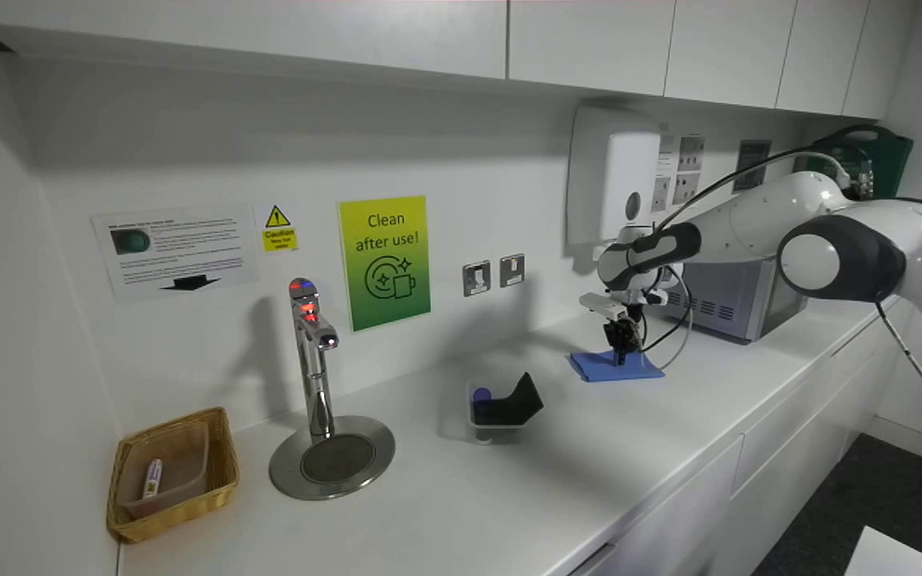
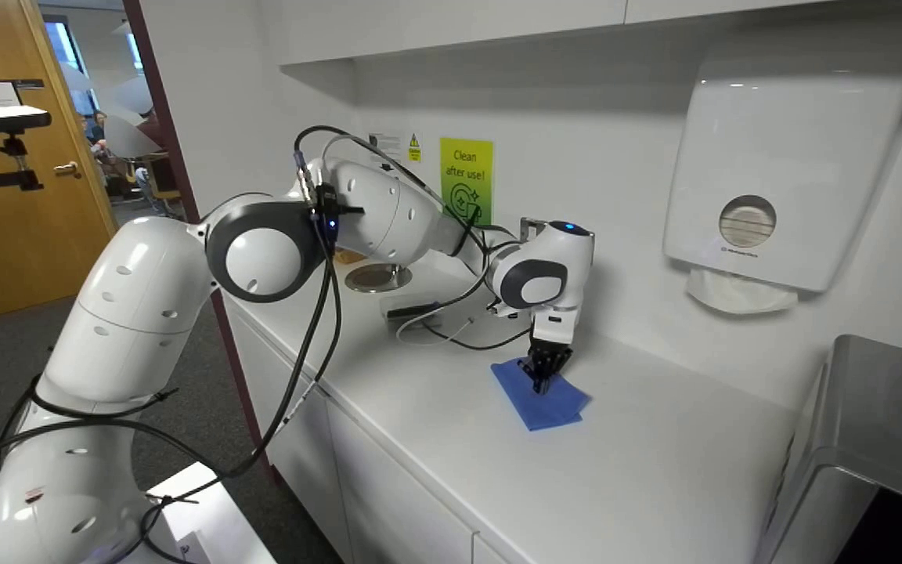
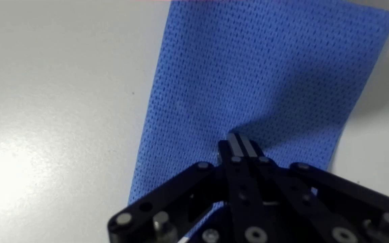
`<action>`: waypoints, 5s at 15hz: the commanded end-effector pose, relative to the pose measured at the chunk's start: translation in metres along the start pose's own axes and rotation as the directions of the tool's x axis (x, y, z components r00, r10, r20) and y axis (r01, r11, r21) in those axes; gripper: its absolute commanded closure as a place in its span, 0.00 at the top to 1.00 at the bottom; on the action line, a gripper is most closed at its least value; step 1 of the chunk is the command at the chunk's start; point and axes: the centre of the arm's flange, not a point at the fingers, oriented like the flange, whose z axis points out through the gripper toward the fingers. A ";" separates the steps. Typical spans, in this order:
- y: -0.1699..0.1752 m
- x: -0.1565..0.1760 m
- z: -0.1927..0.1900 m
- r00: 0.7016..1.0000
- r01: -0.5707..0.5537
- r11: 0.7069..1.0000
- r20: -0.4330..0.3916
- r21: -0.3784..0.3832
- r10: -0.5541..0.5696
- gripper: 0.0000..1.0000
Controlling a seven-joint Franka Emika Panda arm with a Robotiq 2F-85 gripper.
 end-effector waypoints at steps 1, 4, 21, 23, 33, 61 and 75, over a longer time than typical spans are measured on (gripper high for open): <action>-0.004 -0.018 -0.006 0.999 0.042 0.999 -0.019 -0.003 -0.042 0.00; -0.004 -0.037 -0.005 0.997 0.070 0.998 -0.018 -0.005 -0.070 0.00; -0.009 -0.138 0.000 0.974 0.228 0.974 -0.017 0.001 -0.228 0.00; -0.008 -0.148 0.000 0.968 0.250 0.968 -0.013 0.007 -0.250 0.00; 0.051 -0.169 0.015 0.875 0.484 0.875 0.023 -0.027 -0.483 0.00; 0.131 0.006 0.005 0.918 0.393 0.919 0.048 0.038 -0.395 0.00; 0.046 0.126 -0.037 0.996 0.083 0.978 0.024 0.190 -0.089 0.00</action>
